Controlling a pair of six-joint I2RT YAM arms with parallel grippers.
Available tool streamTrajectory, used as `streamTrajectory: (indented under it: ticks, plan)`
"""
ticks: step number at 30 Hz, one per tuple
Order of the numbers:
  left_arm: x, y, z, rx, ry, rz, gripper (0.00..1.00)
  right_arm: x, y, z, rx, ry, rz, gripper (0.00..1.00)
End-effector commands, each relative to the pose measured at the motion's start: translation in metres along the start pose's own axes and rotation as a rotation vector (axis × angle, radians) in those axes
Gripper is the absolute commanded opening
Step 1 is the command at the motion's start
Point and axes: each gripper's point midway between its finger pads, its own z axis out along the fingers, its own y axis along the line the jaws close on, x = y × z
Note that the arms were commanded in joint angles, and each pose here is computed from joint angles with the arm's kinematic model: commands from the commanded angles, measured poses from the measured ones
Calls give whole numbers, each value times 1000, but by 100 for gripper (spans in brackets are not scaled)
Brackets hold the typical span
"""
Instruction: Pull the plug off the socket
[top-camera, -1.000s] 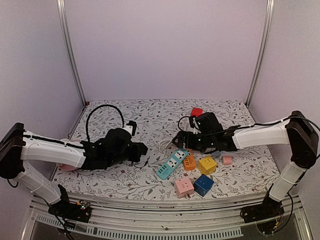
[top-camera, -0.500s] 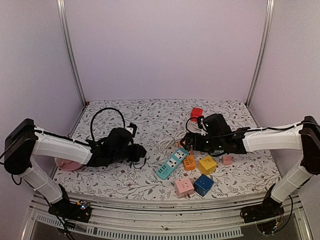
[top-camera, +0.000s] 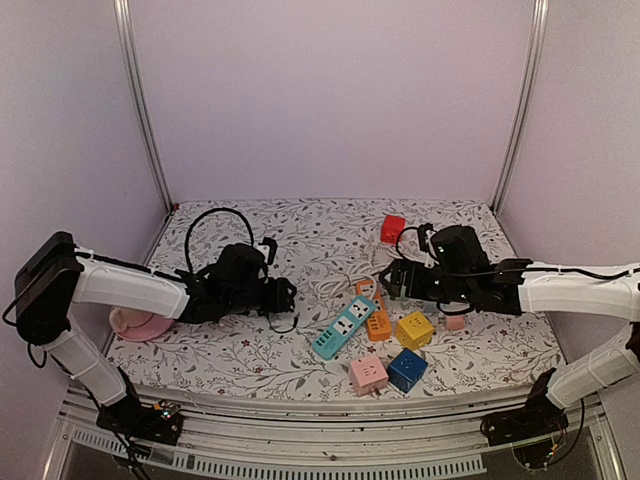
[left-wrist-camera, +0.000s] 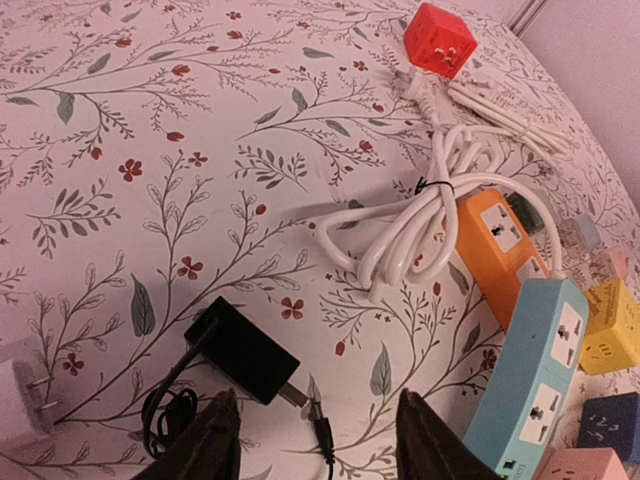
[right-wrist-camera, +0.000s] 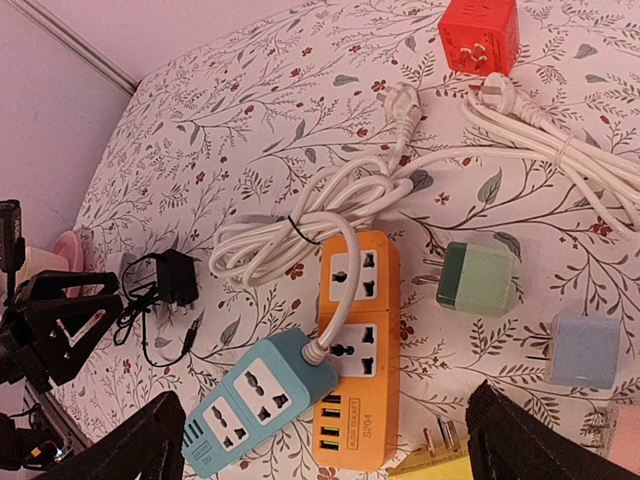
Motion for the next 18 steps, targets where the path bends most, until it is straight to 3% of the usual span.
streamTrajectory:
  ticks: [1,13,18]
  plan:
    - [-8,-1,4,13,-11,-5,55,0,-11,-12,44,-25,-22,99]
    - [-17,-4,-7,30,-40,-3,73,-13,-23,-28,74,-77,-19,99]
    - [-24,-5,-16,34,-63,-4,93,-16,-27,-32,81,-88,-14,99]
